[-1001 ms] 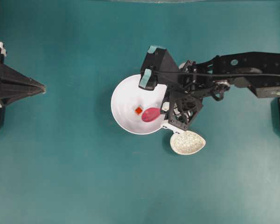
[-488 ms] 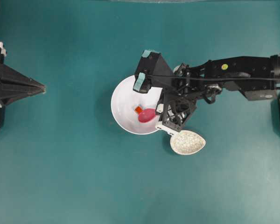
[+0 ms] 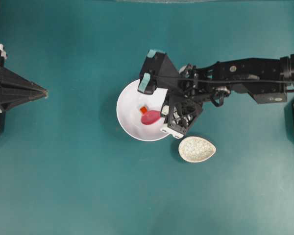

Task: Grip the spoon and scoop the red block from the bowl with right arm.
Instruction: 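Lower the spoon bowl into the white bowl beside the red cube, then drag the spoon under the red cube to scoop it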

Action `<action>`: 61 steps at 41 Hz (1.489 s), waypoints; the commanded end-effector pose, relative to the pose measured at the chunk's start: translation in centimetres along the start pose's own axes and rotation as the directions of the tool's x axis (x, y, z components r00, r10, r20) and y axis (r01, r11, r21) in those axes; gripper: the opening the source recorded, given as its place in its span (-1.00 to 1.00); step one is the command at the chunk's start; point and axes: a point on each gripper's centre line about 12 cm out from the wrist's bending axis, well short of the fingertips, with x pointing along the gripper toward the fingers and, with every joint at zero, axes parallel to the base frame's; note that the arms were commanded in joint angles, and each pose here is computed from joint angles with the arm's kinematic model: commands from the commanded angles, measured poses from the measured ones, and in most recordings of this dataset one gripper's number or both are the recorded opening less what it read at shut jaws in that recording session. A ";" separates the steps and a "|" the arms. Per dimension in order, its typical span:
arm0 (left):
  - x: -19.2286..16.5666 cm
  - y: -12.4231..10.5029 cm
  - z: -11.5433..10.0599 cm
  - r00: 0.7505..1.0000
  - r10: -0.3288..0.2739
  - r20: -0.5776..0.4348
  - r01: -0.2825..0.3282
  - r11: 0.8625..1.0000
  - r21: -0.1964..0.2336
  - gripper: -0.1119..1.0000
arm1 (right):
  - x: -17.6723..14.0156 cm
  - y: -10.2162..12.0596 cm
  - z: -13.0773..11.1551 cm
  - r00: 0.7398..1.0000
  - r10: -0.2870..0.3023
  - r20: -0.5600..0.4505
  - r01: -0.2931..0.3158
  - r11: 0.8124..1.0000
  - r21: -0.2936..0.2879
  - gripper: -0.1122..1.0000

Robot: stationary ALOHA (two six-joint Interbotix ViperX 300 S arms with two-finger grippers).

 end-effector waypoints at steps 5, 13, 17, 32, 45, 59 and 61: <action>0.1 0.1 0.9 1.000 0.003 0.021 -0.003 1.000 -0.002 -0.78 | -0.8 0.1 0.2 1.000 0.002 0.009 -0.002 1.000 0.002 -0.34; 0.1 0.0 0.8 1.000 0.002 0.018 -0.002 1.000 0.000 -0.78 | -0.9 -0.2 -0.6 1.000 -0.004 -0.012 0.004 1.000 0.025 -0.34; 0.1 0.0 0.7 1.000 0.002 0.009 -0.002 1.000 0.001 -0.78 | -1.0 -0.3 -0.4 1.000 -0.003 0.001 0.003 1.000 0.030 -0.34; 0.0 0.1 0.8 1.000 0.003 0.009 -0.003 1.000 -0.004 -0.78 | -1.0 -1.2 0.6 0.998 -0.005 0.058 0.001 0.999 0.053 -0.36; 0.0 0.1 0.8 1.000 0.003 0.009 -0.003 1.000 -0.004 -0.78 | -1.1 -1.1 1.3 0.993 0.007 0.116 -0.013 0.998 0.057 -0.36; 0.0 0.1 0.8 1.000 0.003 0.009 -0.003 1.000 -0.004 -0.78 | -1.2 -1.0 2.0 0.984 0.020 0.175 -0.035 0.996 0.084 -0.36; 0.0 0.1 0.8 1.000 0.003 0.009 -0.003 1.000 -0.004 -0.78 | -1.3 -1.0 2.1 0.983 0.021 0.181 -0.037 0.996 0.084 -0.36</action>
